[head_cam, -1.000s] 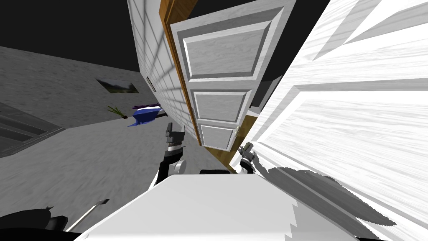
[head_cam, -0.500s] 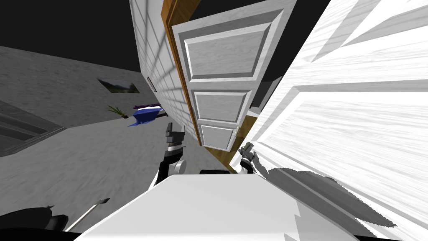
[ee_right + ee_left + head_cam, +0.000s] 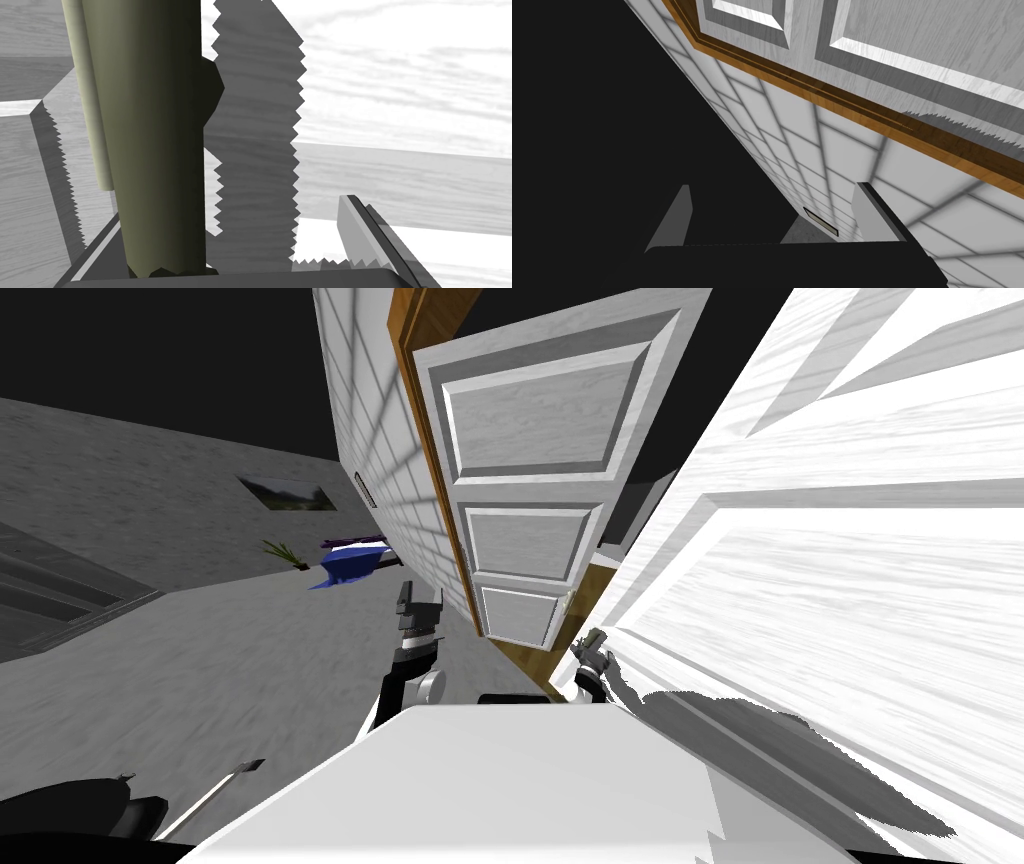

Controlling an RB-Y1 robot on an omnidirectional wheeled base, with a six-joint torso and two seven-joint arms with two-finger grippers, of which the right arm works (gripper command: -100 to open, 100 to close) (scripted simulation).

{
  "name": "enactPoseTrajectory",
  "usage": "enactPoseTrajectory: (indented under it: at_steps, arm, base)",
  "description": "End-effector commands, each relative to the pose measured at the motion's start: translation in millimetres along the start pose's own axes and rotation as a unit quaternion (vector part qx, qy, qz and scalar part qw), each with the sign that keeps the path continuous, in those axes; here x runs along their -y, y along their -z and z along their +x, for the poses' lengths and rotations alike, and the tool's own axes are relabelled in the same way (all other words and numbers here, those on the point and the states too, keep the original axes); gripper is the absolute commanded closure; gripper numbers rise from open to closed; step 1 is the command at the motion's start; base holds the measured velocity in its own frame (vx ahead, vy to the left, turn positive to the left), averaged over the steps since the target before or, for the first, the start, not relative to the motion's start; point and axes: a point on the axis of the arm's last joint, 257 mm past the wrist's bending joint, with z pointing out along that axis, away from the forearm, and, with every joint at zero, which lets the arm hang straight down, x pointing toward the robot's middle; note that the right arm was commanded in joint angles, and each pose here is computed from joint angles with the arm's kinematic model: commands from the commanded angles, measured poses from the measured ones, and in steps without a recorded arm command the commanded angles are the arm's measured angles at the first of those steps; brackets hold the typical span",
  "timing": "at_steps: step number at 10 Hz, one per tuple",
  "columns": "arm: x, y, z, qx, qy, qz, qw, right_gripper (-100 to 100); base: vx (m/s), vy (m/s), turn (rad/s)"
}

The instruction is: Push the door open

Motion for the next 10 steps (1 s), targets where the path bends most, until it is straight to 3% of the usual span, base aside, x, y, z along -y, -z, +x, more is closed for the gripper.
enactPoseTrajectory:
  at_steps: [1, 5, 6, 10]
  arm:
    - [-32.6, -6.2, -1.0, -0.003, 0.019, -0.023, 0.9995, 100]
    - [-32.6, -6.2, -1.0, -0.003, 0.019, -0.023, 0.9995, 100]
    - [-24.5, -10.0, -5.3, 0.002, 0.007, -0.028, 0.9996, 100]
    - [-34.1, -11.0, -6.5, 0.002, 0.01, -0.038, 0.9992, 100]
  base:
    - [-0.005, -0.002, -0.012]
    - [0.004, 0.001, -0.005]
    - [0.031, -0.047, 0.209]
    - [0.014, -0.053, 0.041]
